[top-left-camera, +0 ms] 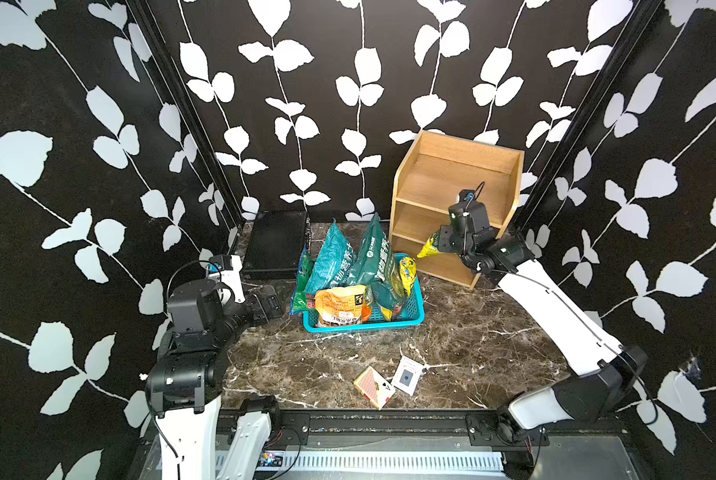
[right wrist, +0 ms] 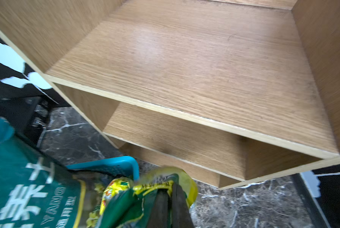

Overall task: Take down the fertilizer bag from the shelf
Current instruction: Pick up the fertilizer bag from the shelf, then place the fertilizer bag in the storage box.

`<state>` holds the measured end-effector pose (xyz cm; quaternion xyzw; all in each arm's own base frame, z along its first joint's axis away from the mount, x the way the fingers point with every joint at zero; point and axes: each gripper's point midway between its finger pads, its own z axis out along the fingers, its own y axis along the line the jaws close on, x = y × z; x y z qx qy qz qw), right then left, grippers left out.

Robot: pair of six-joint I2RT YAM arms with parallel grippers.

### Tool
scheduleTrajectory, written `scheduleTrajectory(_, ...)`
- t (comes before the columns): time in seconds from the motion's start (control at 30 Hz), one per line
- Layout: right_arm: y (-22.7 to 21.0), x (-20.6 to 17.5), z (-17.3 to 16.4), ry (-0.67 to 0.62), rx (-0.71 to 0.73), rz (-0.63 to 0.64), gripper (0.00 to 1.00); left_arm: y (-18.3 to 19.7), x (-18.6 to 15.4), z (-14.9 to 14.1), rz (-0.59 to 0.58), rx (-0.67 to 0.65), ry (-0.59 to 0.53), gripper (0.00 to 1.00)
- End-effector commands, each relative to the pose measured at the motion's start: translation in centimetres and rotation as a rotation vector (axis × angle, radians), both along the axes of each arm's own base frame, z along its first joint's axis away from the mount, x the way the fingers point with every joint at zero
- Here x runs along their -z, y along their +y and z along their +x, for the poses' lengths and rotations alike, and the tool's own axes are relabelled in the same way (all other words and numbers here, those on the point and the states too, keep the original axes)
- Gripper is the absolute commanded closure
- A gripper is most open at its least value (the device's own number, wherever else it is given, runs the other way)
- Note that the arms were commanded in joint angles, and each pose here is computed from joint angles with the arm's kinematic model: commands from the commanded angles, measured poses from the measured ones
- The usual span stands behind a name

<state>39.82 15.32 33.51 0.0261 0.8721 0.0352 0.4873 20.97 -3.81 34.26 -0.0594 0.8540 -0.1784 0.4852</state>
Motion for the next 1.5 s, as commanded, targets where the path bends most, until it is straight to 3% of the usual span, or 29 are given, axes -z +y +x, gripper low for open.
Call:
scheduleTrajectory(0.0, 0.9, -0.8, -0.6, -0.031, -0.022, 0.133, 1.0, 0.1, -0.6, 0.0, 0.014, 0.0, -0.023, 0.01)
scheduleTrajectory(0.27, 1.2, -1.5, -5.5, -0.073, -0.069, 0.379, 1.0, 0.1, -0.5, 0.0, 0.014, 0.001, -0.022, 0.01)
scheduleTrajectory(0.5, 2.9, 0.1, -9.2, 0.007, -0.151, 0.489, 1.0, 0.1, -0.5, 0.0, 0.013, 0.0, -0.022, 0.01)
scheduleTrajectory(0.7, 5.0, 1.9, -10.1, 0.101, -0.204, 0.553, 1.0, 0.1, -0.6, 0.0, 0.012, 0.0, -0.024, 0.01)
scheduleTrajectory(0.87, 6.7, 3.6, -10.3, 0.164, -0.255, 0.557, 1.0, 0.1, -0.5, 0.0, 0.012, 0.001, -0.022, 0.01)
scheduleTrajectory(1.1, 6.3, 1.9, -12.0, 0.096, -0.357, 0.412, 1.0, 0.1, -0.5, 0.1, 0.011, 0.002, -0.021, 0.01)
scheduleTrajectory(1.23, 6.3, 2.7, -12.6, 0.137, -0.403, 0.331, 1.0, 0.1, -0.5, 0.1, 0.011, -0.001, -0.022, 0.01)
scheduleTrajectory(1.47, 7.1, 3.7, -14.3, 0.178, -0.51, 0.312, 1.0, 0.1, -0.5, 0.0, 0.011, -0.001, -0.022, 0.01)
